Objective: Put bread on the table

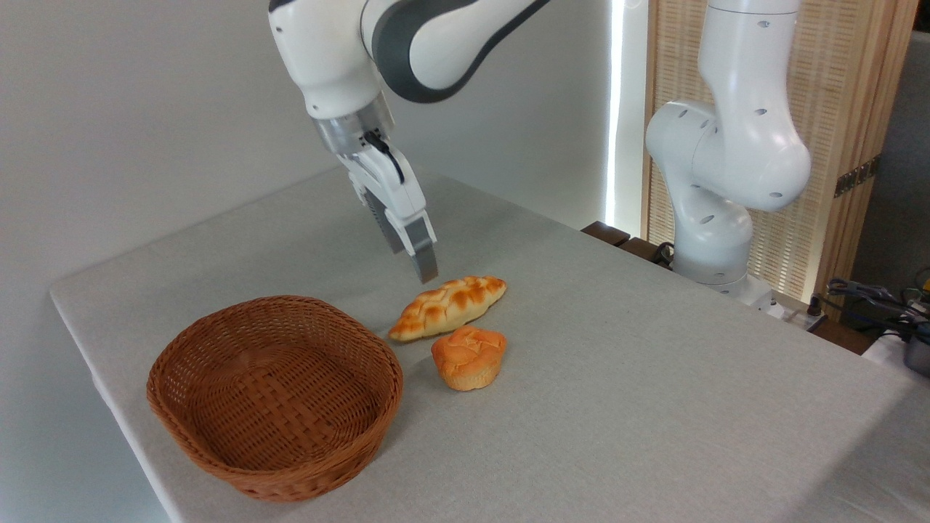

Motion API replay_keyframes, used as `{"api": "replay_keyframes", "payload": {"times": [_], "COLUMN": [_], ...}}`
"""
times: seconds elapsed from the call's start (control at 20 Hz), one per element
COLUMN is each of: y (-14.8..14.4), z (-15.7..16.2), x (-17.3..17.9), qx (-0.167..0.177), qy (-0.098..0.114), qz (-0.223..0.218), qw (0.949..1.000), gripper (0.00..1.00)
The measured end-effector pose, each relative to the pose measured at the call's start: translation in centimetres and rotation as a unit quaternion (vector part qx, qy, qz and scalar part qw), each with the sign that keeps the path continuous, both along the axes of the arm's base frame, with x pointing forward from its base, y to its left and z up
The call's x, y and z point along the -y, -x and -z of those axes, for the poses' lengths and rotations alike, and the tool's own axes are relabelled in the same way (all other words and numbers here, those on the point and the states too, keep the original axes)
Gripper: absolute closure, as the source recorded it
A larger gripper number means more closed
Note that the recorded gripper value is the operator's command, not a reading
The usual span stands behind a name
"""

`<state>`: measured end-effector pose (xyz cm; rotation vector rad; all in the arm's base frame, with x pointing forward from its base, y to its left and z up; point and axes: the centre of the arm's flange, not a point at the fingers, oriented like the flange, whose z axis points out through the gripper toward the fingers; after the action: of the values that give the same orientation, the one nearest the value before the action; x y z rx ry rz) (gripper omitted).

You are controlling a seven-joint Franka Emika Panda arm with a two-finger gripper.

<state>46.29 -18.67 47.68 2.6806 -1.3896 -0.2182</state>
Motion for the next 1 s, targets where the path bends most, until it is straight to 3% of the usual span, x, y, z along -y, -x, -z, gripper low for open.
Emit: {"api": "replay_keyframes", "payload": {"times": [0.2, 0.3, 0.5, 0.7, 1.0], "y": [-2.4, -4.2, -6.4, -8.1, -9.4], "z": [-4.9, -8.2, -11.3, -12.7, -13.2], "x": [-1.9, -4.7, -7.6, -9.4, -12.1], "qx": [0.052, 0.084, 0.116, 0.129, 0.123], "qy": [0.017, 0.026, 0.034, 0.038, 0.033], "qz": [-0.027, -0.058, -0.085, -0.102, -0.114], "qw": [0.9981, 0.9944, 0.9890, 0.9856, 0.9852], "gripper": [0.00, 0.00, 0.00, 0.00, 0.00]}}
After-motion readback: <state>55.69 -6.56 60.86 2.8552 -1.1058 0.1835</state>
